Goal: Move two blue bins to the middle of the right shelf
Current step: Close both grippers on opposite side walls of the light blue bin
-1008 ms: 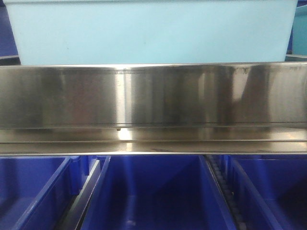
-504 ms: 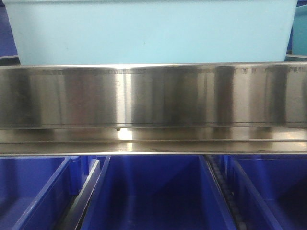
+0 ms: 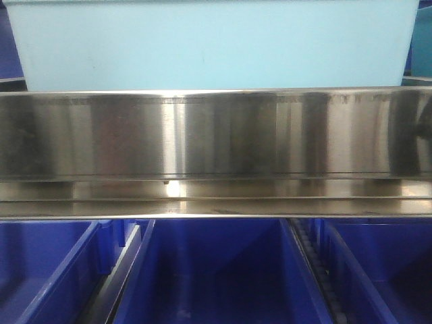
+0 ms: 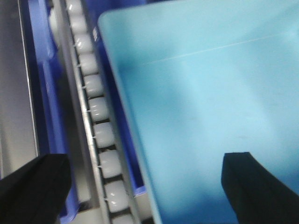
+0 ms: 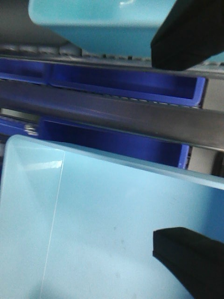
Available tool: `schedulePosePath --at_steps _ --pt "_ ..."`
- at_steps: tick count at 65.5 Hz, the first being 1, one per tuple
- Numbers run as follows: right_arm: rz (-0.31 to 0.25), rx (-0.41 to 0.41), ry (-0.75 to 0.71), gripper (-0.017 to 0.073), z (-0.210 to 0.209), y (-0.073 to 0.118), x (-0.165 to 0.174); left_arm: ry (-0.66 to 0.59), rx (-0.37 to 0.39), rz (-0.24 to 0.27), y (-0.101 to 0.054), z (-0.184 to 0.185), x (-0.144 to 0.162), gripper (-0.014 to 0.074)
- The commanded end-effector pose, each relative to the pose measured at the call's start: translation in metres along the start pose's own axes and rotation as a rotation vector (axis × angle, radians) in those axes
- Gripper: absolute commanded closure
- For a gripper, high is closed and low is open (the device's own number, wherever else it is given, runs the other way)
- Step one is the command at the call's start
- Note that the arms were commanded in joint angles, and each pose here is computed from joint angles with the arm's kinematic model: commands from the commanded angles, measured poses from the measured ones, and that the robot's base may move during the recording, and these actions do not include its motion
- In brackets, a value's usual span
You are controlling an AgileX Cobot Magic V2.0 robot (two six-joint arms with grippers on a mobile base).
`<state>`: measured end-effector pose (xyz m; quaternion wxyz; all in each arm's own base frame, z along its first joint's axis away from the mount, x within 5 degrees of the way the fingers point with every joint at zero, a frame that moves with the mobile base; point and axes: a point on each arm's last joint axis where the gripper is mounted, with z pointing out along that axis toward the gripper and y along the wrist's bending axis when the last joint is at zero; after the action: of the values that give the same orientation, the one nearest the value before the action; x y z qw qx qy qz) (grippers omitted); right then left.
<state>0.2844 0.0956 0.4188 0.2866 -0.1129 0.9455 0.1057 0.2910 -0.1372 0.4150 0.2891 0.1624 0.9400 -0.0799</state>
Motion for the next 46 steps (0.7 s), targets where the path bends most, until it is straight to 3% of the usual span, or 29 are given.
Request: schedulePosePath --at_steps 1,23,40,46 --pt "0.011 0.017 0.041 -0.001 0.018 -0.003 -0.005 0.042 -0.029 -0.003 0.0 0.018 -0.003 0.0046" --pt "0.058 -0.042 0.095 -0.001 0.073 -0.002 -0.015 0.17 -0.046 0.001 0.0 0.074 -0.005 0.0046" --pt "0.062 -0.035 0.16 -0.0008 0.102 -0.005 -0.014 0.197 -0.049 0.002 0.0 0.086 -0.004 0.0048" --pt "0.062 -0.034 0.195 0.0042 0.111 -0.004 -0.012 0.197 -0.049 0.002 0.0 0.086 -0.004 0.0081"
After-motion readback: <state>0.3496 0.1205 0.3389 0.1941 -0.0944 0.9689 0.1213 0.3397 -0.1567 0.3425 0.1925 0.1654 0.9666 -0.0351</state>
